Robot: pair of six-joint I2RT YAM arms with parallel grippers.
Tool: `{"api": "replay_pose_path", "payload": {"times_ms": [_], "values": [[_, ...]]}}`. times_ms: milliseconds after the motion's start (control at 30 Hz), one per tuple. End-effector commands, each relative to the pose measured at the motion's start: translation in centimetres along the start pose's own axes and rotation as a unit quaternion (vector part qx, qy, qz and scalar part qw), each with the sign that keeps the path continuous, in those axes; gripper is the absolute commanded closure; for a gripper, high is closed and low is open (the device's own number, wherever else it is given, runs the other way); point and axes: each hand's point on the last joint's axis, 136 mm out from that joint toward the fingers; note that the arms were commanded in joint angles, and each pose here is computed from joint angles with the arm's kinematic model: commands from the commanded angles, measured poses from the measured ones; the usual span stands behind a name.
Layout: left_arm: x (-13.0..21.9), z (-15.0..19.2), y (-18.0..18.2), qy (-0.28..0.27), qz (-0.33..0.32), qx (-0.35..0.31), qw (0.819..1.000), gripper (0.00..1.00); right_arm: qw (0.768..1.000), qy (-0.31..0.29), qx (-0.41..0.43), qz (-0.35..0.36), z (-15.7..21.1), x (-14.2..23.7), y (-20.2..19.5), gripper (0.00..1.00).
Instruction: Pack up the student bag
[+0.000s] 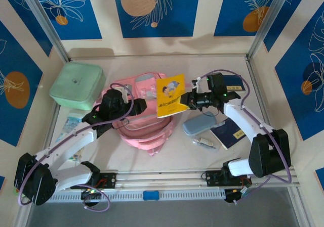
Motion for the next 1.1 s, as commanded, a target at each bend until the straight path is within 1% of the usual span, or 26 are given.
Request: {"api": "replay_pose_path", "payload": {"times_ms": [0,133,233,333,467,533,600,700,800,867,933,1033,1067], "values": [[-0.6,2.8,2.4,0.050,-0.081,-0.107,0.990,0.45,0.999,-0.008,0.029,0.016,0.7,2.5,0.2,1.00],[-1.7,4.9,2.3,0.071,-0.114,-0.216,0.967,0.43,0.999,-0.025,0.009,0.043,1.7,4.2,-1.7,1.00],[-2.9,6.4,1.5,0.084,-0.112,-0.287,0.948,0.40,0.997,-0.044,-0.006,0.061,2.0,5.1,-3.0,1.00],[-4.3,7.1,1.5,0.096,-0.118,-0.329,0.932,0.38,0.996,-0.057,-0.019,0.063,2.2,5.6,-3.8,1.00],[-6.1,7.8,2.1,0.122,-0.145,-0.388,0.902,0.37,0.996,-0.064,-0.029,0.062,2.3,6.1,-4.3,1.00],[-6.7,7.7,3.0,0.132,-0.174,-0.393,0.893,0.34,0.995,-0.065,-0.034,0.060,2.4,6.2,-4.4,1.00],[-7.4,8.2,3.5,0.157,-0.186,-0.398,0.885,0.33,0.996,-0.066,-0.039,0.052,2.5,6.1,-4.4,1.00],[-8.2,8.4,4.5,0.163,-0.208,-0.397,0.879,0.33,0.996,-0.068,-0.044,0.041,2.4,5.9,-4.3,1.00],[-8.7,8.2,5.6,0.168,-0.241,-0.402,0.867,0.32,0.996,-0.068,-0.046,0.037,2.4,5.8,-4.4,1.00],[-9.0,8.5,5.6,0.181,-0.240,-0.407,0.862,0.33,0.996,-0.068,-0.046,0.035,2.4,5.8,-4.3,1.00],[-9.4,8.6,5.7,0.180,-0.238,-0.412,0.861,0.37,0.996,-0.069,-0.046,0.034,2.3,5.8,-4.3,1.00],[-9.6,7.7,6.2,0.170,-0.261,-0.427,0.849,0.46,0.996,-0.072,-0.046,0.032,2.2,5.8,-4.3,1.00],[-9.6,7.5,6.1,0.170,-0.263,-0.432,0.845,0.52,0.996,-0.072,-0.045,0.031,2.2,5.8,-4.3,1.00]]}}
Point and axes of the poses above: each hand's point on the last joint's axis, 136 mm out from that joint toward the fingers, its own x axis back along the fingers, its own y axis along the line the jaws close on, z = x × y, and after that the axes turned 10 degrees about x, right-handed
